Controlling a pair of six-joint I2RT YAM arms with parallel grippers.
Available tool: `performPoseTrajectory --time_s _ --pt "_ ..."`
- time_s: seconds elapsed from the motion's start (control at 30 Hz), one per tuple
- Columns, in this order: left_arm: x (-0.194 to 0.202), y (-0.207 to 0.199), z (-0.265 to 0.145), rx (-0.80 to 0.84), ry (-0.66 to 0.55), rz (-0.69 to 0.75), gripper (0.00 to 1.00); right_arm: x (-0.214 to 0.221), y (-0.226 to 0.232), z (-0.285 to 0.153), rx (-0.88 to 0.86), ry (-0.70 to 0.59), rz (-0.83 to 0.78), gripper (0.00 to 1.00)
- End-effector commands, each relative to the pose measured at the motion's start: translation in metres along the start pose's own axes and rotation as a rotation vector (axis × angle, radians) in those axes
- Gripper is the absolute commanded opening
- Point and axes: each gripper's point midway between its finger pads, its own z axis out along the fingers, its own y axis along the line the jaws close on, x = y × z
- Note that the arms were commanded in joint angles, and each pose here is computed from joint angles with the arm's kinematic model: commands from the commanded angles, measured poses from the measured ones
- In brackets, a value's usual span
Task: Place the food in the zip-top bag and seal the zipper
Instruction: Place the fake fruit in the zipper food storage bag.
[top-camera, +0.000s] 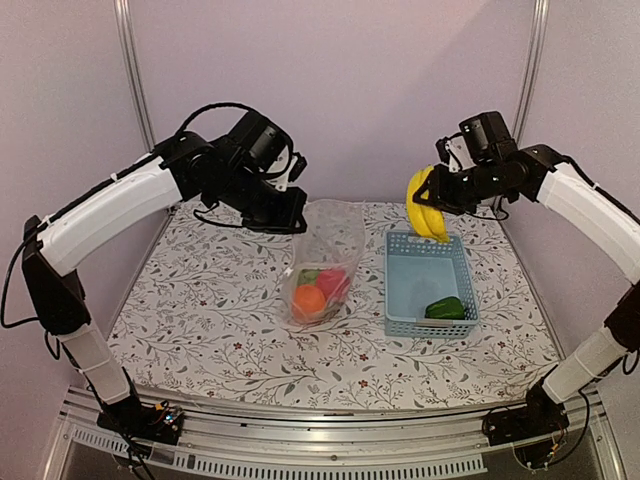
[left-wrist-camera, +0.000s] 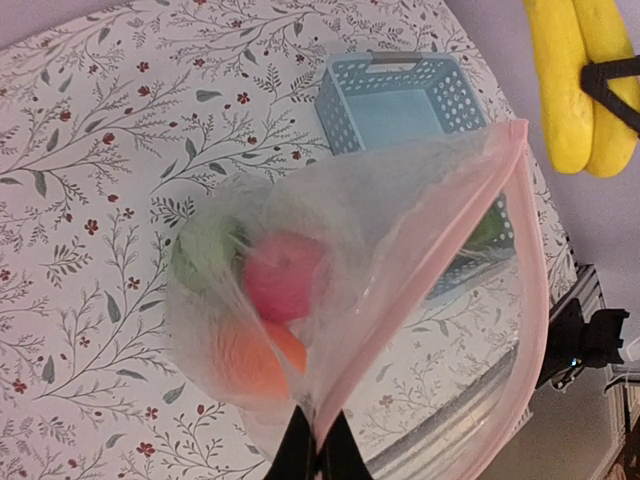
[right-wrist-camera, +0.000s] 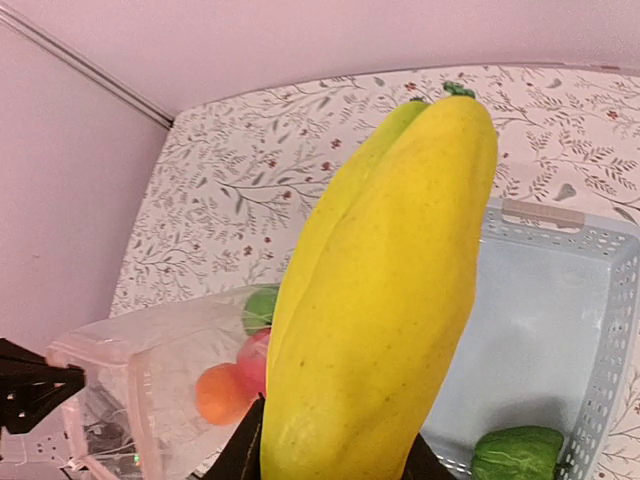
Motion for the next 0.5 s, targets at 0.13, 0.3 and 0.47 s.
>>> performPoseTrajectory --time_s 0.13,0.3,0.47 --pt "-0.015 -0.001 0.006 0.030 -0.026 -0.014 0.00 -0.031 0.123 -0.066 -0.465 -0.203 0.032 0.10" --pt "-0.019 -0.001 0.009 0.052 -0.030 -0.047 0.00 -0.024 0.174 -0.070 -0.615 -0.237 -0.017 0.07" --pt "-0.024 0.001 0.009 0.063 -0.039 -0.071 0.00 -0.015 0.207 -0.065 -0.723 -0.279 -0.050 0.05"
